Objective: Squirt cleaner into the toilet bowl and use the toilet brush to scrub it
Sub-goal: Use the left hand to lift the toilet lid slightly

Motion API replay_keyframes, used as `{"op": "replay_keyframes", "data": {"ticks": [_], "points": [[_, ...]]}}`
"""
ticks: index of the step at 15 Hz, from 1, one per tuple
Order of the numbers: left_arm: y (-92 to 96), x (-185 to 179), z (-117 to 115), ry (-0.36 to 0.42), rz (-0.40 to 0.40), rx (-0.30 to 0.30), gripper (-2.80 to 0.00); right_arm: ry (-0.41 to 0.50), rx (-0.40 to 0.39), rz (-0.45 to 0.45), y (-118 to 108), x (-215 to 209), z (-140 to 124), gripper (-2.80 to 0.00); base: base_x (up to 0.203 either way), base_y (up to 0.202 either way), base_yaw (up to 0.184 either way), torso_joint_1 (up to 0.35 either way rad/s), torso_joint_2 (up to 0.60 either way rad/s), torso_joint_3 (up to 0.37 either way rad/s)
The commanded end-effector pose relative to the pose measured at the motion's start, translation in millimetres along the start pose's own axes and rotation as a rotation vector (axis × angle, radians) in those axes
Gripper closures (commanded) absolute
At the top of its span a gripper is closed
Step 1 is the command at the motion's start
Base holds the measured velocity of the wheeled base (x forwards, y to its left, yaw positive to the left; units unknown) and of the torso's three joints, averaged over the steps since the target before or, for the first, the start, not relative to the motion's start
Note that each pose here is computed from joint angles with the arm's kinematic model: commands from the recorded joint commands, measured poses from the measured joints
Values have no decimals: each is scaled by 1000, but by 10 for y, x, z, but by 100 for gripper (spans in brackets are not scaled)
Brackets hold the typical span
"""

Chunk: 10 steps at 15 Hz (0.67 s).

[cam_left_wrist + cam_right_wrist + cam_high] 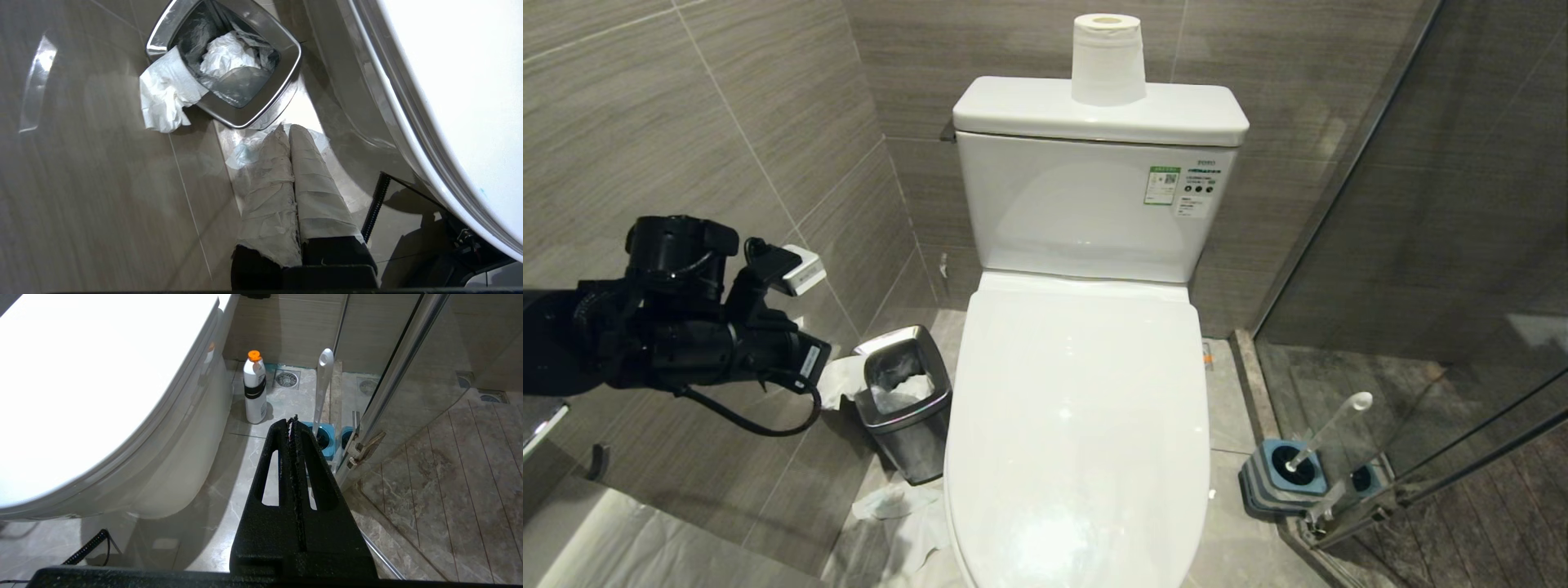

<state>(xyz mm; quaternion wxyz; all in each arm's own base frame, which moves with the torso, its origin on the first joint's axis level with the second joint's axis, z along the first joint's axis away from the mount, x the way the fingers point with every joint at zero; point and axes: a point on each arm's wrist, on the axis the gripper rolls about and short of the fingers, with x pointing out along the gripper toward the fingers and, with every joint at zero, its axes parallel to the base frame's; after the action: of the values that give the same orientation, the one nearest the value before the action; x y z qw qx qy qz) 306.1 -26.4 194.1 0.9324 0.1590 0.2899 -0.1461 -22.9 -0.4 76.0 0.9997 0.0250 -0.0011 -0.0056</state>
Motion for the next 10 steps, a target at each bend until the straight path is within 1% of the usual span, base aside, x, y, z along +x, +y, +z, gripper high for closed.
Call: {"op": "replay_keyframes", "data": {"ticks": [1, 3, 6, 10], "points": [[4, 117, 9, 11, -23, 5, 0, 0, 1, 1, 0, 0, 1, 0, 0, 0, 0, 0, 0, 0], [-27, 192, -14, 21, -67, 6, 0, -1, 1, 1, 0, -1, 3, 0, 0, 0, 0, 0, 0, 0], [-55, 236, -37, 29, -100, 6, 0, -1, 1, 1, 0, -1, 3, 0, 0, 0, 0, 0, 0, 0], [-132, 254, -83, 49, -230, -14, 0, -1, 1, 1, 0, -1, 2, 0, 0, 0, 0, 0, 0, 0]]}}
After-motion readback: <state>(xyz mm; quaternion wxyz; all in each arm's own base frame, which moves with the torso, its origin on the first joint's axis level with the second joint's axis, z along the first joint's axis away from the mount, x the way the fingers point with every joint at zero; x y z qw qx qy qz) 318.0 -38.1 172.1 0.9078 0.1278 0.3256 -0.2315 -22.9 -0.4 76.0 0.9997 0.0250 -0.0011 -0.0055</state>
